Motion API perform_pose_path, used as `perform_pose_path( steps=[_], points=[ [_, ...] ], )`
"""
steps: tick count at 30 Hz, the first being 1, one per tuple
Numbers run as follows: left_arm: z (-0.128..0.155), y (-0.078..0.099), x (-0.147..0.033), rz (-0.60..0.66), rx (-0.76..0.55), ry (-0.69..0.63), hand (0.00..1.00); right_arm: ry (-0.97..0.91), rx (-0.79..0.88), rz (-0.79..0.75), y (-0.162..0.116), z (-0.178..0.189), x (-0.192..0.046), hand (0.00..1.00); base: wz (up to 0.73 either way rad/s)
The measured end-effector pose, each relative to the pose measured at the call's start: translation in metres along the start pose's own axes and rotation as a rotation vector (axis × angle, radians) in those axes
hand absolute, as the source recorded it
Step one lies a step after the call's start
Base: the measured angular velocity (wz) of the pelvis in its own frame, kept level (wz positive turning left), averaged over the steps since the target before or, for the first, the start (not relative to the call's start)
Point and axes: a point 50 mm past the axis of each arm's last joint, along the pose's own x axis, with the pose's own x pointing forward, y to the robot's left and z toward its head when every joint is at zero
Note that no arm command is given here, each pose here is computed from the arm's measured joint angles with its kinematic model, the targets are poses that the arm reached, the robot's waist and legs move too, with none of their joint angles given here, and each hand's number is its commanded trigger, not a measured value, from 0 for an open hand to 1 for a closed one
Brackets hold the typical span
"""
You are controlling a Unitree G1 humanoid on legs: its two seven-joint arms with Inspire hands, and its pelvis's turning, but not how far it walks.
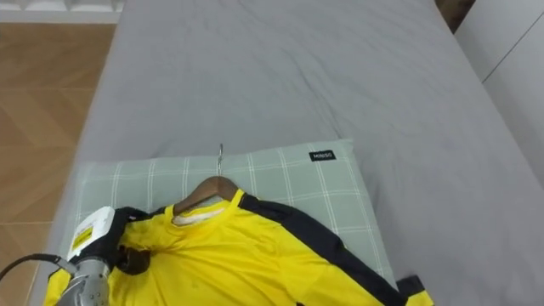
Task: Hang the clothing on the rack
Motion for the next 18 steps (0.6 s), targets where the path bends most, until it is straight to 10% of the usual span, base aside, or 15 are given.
perform_pose_path(
  steps=[18],
  points=[
    [-0.0003,-0.0072,-0.0025,-0.029,0.002,0.026,1.00,0.008,0.016,-0.001,-0.0009,-0.0044,-0.0006,0.00,0.02]
  ],
)
